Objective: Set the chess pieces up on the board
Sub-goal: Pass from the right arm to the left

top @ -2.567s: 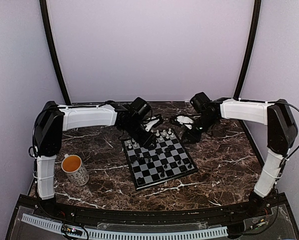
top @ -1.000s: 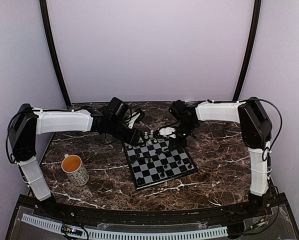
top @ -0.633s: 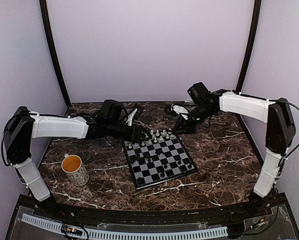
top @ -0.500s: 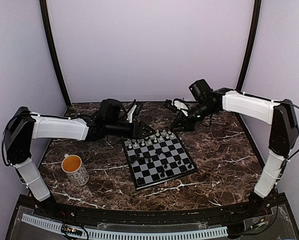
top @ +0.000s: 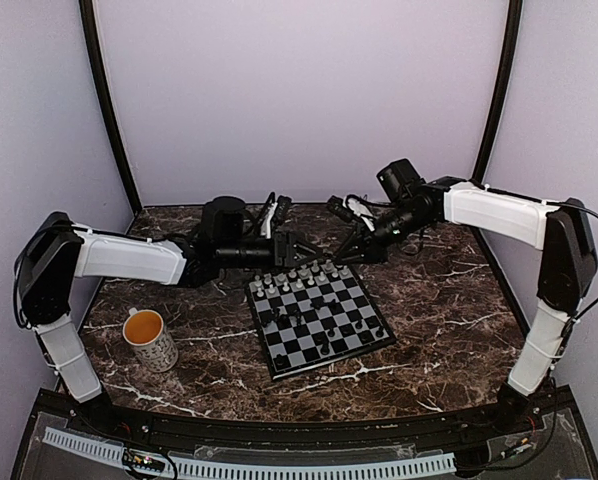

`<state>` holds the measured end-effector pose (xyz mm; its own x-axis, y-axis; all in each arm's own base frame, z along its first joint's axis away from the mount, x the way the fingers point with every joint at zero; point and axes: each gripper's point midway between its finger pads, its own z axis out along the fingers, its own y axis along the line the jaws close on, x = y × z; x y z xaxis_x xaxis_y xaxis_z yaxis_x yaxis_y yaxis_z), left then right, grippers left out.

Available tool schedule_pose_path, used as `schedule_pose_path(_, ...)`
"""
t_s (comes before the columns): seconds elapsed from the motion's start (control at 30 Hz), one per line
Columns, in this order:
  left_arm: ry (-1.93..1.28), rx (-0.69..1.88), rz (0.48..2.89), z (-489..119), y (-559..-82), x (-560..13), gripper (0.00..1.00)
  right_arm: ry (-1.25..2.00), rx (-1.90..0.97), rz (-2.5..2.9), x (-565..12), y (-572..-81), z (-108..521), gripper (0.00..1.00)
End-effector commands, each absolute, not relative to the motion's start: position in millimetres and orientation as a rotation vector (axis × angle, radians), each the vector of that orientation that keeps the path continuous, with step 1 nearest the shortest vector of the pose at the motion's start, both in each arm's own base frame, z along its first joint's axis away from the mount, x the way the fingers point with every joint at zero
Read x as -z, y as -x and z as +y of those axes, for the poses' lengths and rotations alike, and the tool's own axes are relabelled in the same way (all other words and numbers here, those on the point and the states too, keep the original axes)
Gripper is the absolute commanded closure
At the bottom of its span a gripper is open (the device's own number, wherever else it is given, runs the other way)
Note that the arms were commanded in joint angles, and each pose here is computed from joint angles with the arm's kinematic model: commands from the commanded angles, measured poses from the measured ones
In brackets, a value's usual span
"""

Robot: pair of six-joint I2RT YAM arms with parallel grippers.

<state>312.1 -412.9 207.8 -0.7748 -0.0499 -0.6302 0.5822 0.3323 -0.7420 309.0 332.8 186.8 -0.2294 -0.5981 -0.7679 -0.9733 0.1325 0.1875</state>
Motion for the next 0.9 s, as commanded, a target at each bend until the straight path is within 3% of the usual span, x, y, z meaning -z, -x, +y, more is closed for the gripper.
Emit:
schedule_pose_path(0.0, -0.482, 1.537, 1.992, -425.9, -311.4, -225.3, 0.57, 1.526, -0.986, 1.842, -199.9, -296.9, 340.5, 0.83)
schedule_pose_path(0.23, -0.506, 1.585, 1.988, -436.2, -308.3, -225.8, 0.67, 1.534, -0.987, 1.847, -197.8, -296.4, 343.5, 0.82)
schedule_pose_path(0.7, -0.514, 1.639, 2.004, -441.3, -304.5, -218.6, 0.99, 1.534, -0.978, 1.852, -195.9, -297.8, 343.7, 0.82)
schedule_pose_path(0.77, -0.52, 1.637, 2.003, -441.9, -304.3, -218.4, 1.0, 1.534, -0.974, 1.859, -195.6, -297.5, 342.8, 0.78)
schedule_pose_path(0.87, -0.549, 1.594, 2.01, -440.4, -304.5, -218.4, 1.0, 1.534, -0.963, 1.878, -197.2, -295.1, 334.3, 0.64)
